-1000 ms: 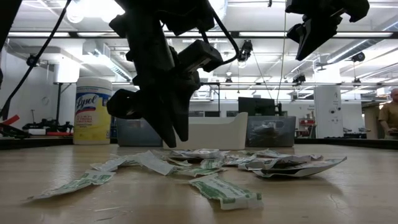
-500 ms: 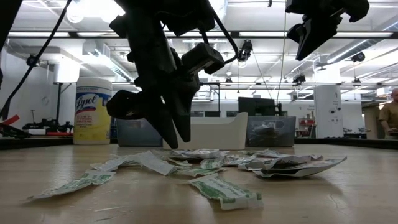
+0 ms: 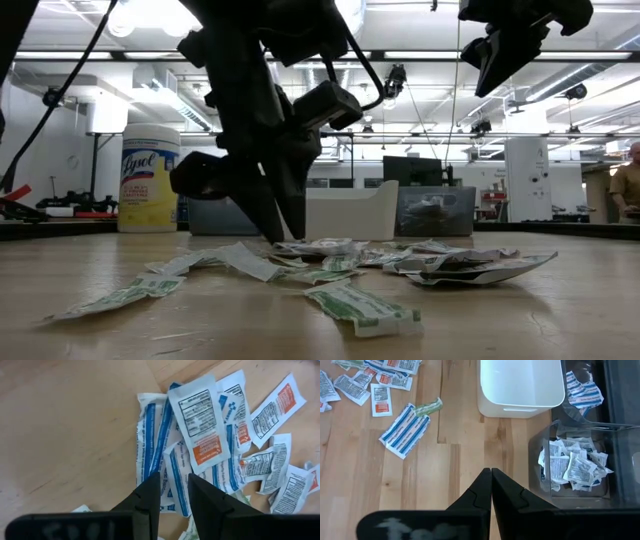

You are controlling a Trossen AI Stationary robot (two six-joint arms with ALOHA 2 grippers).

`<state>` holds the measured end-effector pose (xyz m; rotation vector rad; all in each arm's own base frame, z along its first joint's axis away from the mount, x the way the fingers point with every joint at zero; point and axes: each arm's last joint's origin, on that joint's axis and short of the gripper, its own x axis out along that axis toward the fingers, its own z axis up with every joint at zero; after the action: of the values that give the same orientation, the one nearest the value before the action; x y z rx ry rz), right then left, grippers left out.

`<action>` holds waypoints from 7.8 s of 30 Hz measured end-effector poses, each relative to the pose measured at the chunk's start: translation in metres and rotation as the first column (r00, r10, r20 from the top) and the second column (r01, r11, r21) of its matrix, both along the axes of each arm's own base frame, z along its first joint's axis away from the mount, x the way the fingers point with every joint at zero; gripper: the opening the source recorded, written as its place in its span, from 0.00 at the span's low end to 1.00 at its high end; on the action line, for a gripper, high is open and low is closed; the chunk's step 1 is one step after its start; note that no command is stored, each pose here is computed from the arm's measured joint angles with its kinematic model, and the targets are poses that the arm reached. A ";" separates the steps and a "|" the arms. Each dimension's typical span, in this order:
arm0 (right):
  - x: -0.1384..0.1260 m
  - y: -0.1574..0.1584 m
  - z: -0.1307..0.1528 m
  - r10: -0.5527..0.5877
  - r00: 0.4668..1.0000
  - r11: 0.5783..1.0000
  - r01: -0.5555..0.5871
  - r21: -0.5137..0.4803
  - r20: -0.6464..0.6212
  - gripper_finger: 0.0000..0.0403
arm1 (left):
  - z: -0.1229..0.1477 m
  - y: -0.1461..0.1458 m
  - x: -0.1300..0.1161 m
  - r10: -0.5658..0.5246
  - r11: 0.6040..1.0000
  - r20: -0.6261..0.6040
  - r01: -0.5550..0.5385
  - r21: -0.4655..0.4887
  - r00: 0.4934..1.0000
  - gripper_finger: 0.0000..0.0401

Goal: Pick & Place First Aid Supplies
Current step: Put the blue bandage pack into the middle black bin

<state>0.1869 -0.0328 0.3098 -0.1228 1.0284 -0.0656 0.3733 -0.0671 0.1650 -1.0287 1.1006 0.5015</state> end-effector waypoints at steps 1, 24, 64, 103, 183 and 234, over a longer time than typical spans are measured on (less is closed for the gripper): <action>0.000 0.000 0.000 0.000 1.000 1.000 0.000 0.000 0.001 0.02 | -0.002 0.000 0.001 0.000 1.000 0.003 0.000 -0.001 1.000 0.23; 0.000 0.000 0.000 -0.006 1.000 1.000 0.006 0.004 0.001 0.02 | -0.019 -0.002 0.007 -0.038 0.999 0.003 0.038 -0.001 0.999 0.01; 0.000 0.000 0.000 -0.001 1.000 1.000 0.001 0.001 -0.001 0.02 | 0.011 0.000 -0.007 -0.106 0.994 0.015 0.106 0.010 0.994 0.00; 0.002 0.000 0.000 0.000 1.000 1.000 0.000 -0.003 0.019 0.02 | 0.046 0.009 -0.020 -0.130 0.984 0.080 0.118 0.136 0.988 0.00; 0.003 -0.001 0.000 0.000 0.999 1.000 0.000 -0.007 0.037 0.02 | -0.001 -0.009 -0.009 -0.209 0.942 0.067 0.183 0.280 0.976 0.35; 0.003 -0.001 -0.001 -0.006 0.999 1.000 0.006 -0.002 0.035 0.02 | -0.004 -0.012 -0.007 -0.236 0.941 0.134 0.192 0.278 0.962 0.00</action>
<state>0.1902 -0.0334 0.3091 -0.1198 0.9939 -0.0743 0.3666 -0.0789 0.1608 -0.6943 0.9548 0.3661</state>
